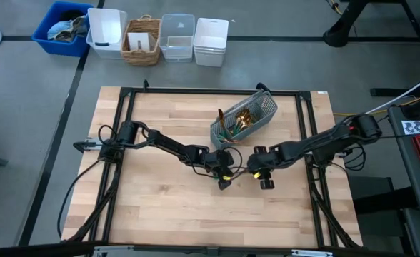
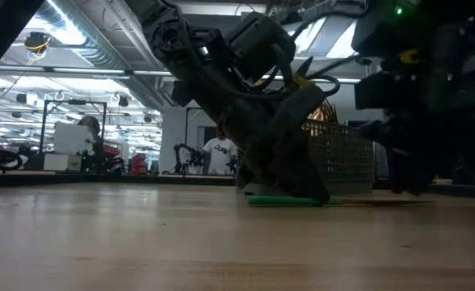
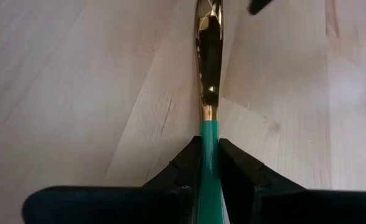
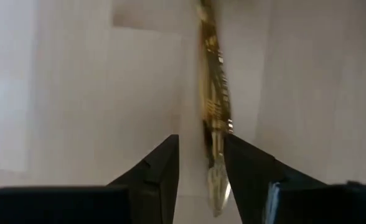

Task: Sort silverware
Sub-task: Put the knife into the basket

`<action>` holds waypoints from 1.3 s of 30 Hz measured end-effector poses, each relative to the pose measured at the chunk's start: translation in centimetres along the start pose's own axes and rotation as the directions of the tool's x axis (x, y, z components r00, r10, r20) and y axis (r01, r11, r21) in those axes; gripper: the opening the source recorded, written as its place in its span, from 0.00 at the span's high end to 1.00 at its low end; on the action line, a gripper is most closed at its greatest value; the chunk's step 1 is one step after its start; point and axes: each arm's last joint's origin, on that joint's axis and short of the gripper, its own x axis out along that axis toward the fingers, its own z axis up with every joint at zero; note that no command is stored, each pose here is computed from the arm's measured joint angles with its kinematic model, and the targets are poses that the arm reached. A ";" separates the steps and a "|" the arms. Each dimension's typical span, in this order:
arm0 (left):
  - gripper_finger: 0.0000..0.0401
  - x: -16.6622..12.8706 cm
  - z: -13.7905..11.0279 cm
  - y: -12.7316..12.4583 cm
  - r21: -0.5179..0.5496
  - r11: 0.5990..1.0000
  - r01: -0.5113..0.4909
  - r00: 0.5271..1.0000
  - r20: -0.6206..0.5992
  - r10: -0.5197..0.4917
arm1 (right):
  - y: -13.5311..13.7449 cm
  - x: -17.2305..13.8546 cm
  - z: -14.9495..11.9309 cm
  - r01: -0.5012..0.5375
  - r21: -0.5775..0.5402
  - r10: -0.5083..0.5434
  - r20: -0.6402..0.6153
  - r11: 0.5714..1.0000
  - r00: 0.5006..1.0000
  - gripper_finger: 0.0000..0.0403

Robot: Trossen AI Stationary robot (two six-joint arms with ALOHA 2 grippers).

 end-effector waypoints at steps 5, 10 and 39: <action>0.90 0.0 0.0 0.0 -0.001 1.000 0.001 1.000 -0.001 -0.001 | -0.1 1.0 -0.1 0.040 -0.001 -0.040 -0.037 0.999 0.999 0.69; 0.90 0.0 0.0 0.0 0.000 1.000 0.002 1.000 -0.001 -0.002 | -0.2 1.7 -0.1 0.062 -0.003 -0.062 -0.063 0.998 0.996 0.69; 0.90 0.0 0.1 0.0 -0.020 0.999 0.043 0.999 -0.020 -0.043 | -0.3 1.9 0.0 0.107 -0.009 -0.107 -0.050 0.994 0.993 0.84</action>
